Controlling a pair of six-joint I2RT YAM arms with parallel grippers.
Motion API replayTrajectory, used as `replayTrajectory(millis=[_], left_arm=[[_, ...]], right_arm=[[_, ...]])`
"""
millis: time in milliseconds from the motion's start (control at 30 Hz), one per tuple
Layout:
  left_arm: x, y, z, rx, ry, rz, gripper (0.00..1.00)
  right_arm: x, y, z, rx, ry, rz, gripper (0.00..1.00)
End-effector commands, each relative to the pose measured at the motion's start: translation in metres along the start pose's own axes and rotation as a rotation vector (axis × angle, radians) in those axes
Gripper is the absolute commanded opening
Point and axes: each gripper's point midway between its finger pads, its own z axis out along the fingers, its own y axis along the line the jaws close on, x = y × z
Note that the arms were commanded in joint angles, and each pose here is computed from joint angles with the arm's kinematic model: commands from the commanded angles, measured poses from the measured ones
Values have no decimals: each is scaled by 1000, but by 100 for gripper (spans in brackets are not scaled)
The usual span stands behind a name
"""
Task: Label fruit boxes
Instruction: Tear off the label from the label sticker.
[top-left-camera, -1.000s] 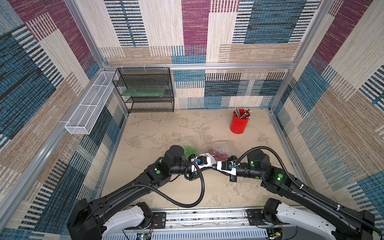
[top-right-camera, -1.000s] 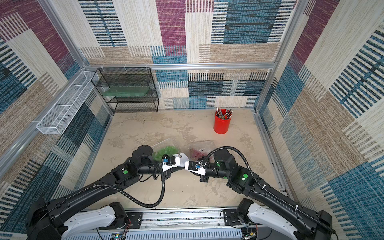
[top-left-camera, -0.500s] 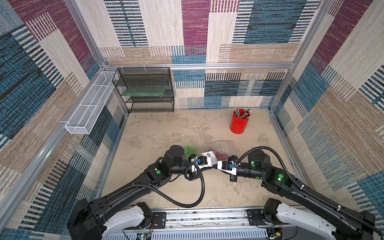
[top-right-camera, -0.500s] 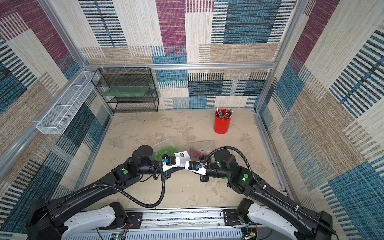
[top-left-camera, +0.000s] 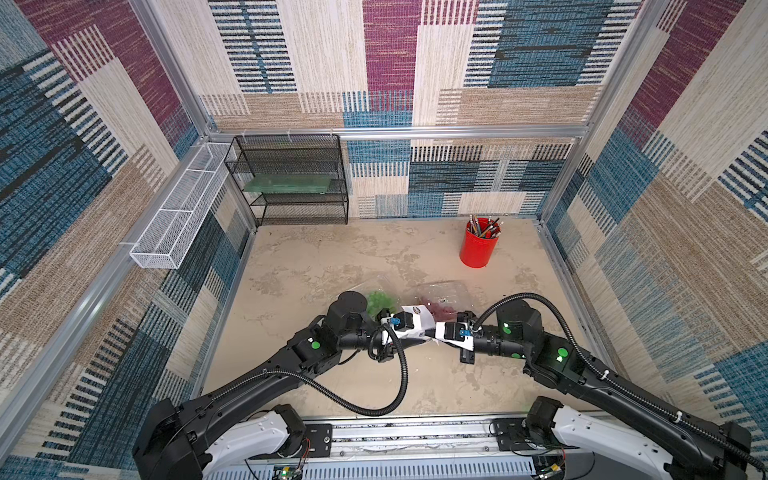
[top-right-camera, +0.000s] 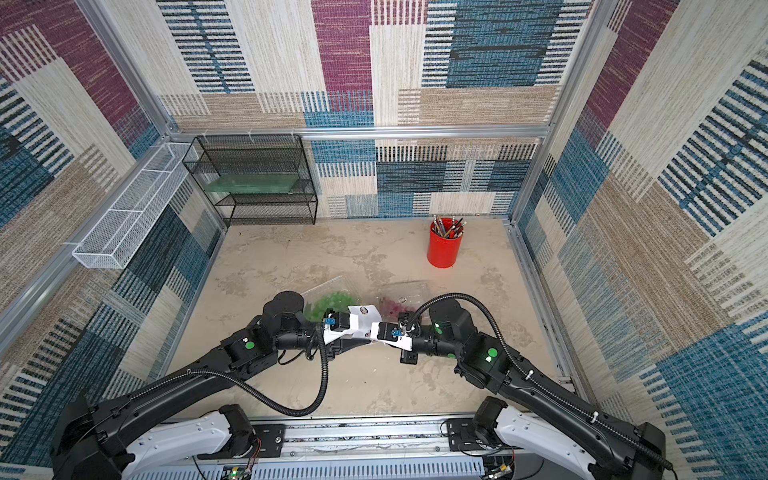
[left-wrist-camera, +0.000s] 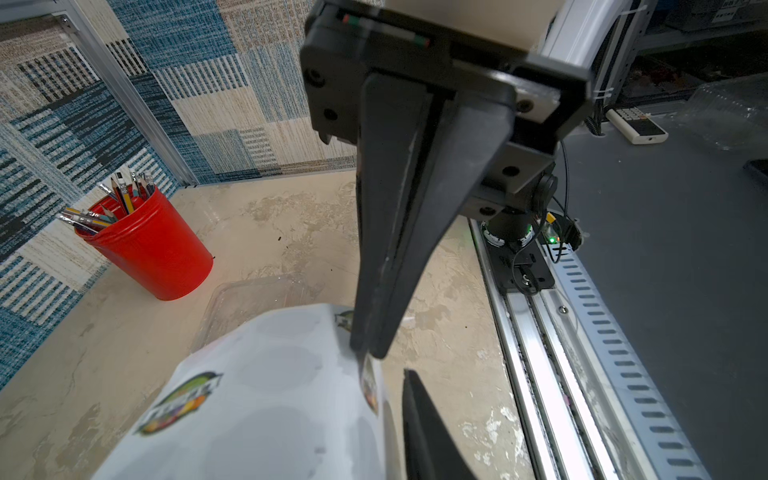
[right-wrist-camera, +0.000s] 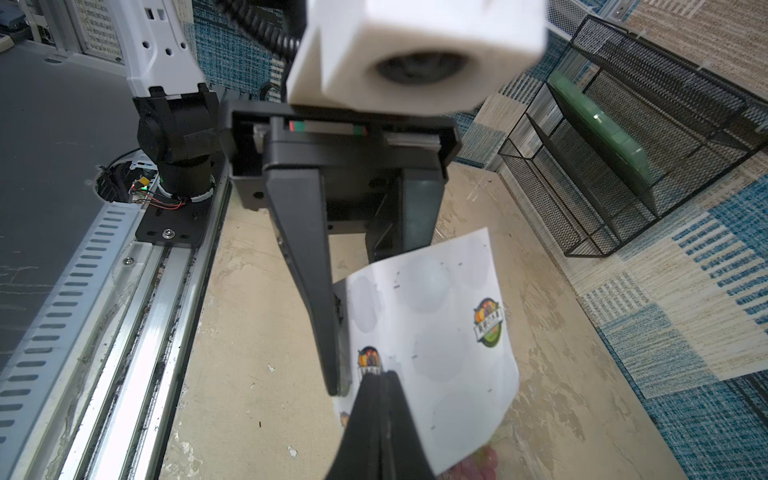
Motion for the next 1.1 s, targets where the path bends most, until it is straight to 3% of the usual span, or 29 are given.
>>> replayTrajectory(millis=[0,300,1067], left_arm=[[-10,1,-3,-13,-49,-26,36],[-23,10,-9,-69,-110,-100,34],[-35,19,-5,-84,-166,-185,8]], right_arm=[[0,0,0,6,-1,1,0],[2,2,0,-2,0,-2,0],[4,3,2,-7,-1,-13,0]])
